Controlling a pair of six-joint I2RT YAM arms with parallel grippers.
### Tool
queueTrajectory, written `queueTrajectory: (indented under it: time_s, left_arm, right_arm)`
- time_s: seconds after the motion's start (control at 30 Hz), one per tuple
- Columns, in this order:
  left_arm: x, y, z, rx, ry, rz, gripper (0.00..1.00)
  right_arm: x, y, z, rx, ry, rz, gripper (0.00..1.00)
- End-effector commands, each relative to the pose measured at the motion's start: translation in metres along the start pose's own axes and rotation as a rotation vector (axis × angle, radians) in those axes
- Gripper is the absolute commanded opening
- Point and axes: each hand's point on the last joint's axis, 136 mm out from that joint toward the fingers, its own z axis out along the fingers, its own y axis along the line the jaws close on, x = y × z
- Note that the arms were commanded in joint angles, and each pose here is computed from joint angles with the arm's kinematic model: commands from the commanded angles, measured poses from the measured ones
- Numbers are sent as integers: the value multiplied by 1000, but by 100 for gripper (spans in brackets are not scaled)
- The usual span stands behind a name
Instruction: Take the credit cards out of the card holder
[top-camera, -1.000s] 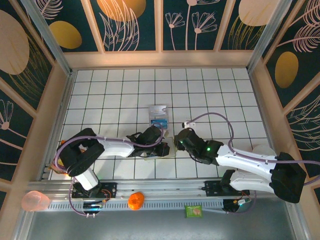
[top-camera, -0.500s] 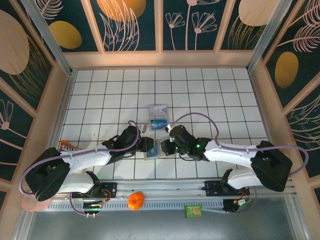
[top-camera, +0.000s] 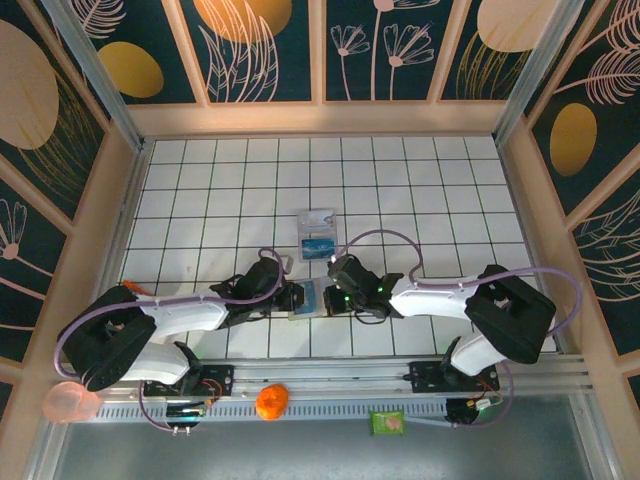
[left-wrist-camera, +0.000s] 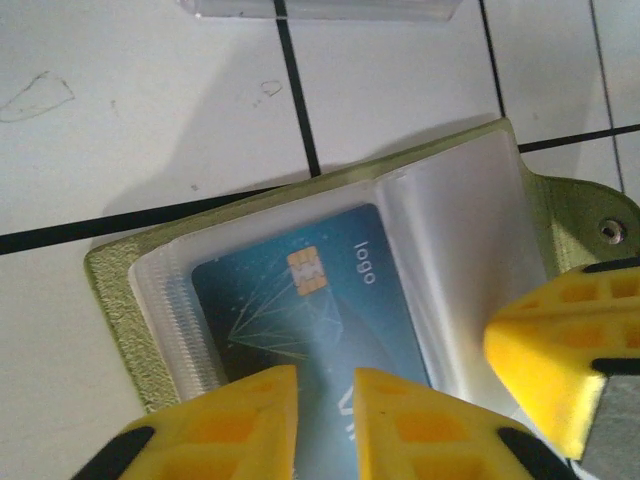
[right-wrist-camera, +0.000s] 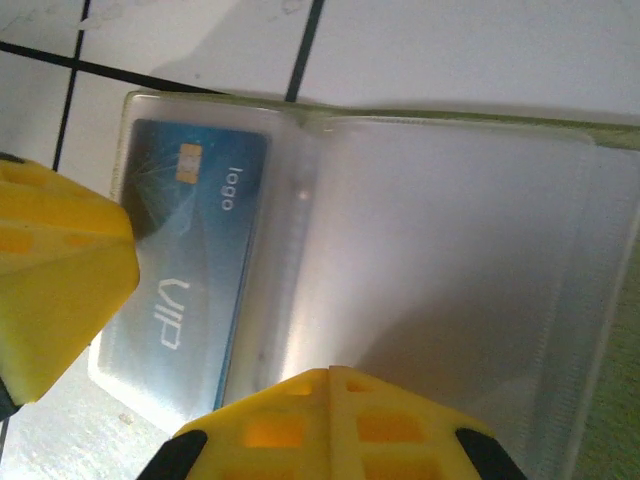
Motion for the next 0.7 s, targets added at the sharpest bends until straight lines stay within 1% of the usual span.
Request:
queueTrajectory:
  time_s: [0.0, 0.1, 0.17, 0.37, 0.5, 0.67]
  left_arm:
    - [-4, 5, 3, -27, -15, 20, 18]
    - [-3, 8, 3, -36, -17, 18, 18]
    - [-5, 5, -1, -22, -28, 12, 20]
    - [-20, 3, -22, -19, -124, -4, 29]
    - [-19, 9, -26, -47, -133, 3, 31]
    - [-15, 13, -25, -51, -131, -4, 31]
  right_arm:
    - [-5, 1, -4, 13, -30, -7, 9]
    - [-22, 26, -17, -86, -73, -50, 14]
    - [-30, 39, -22, -142, -80, -50, 18]
    - [-29, 58, -7, -277, 10, 30, 26]
    - [-26, 57, 6, -274, 52, 69, 27]
    - [-25, 45, 13, -230, 58, 114, 26]
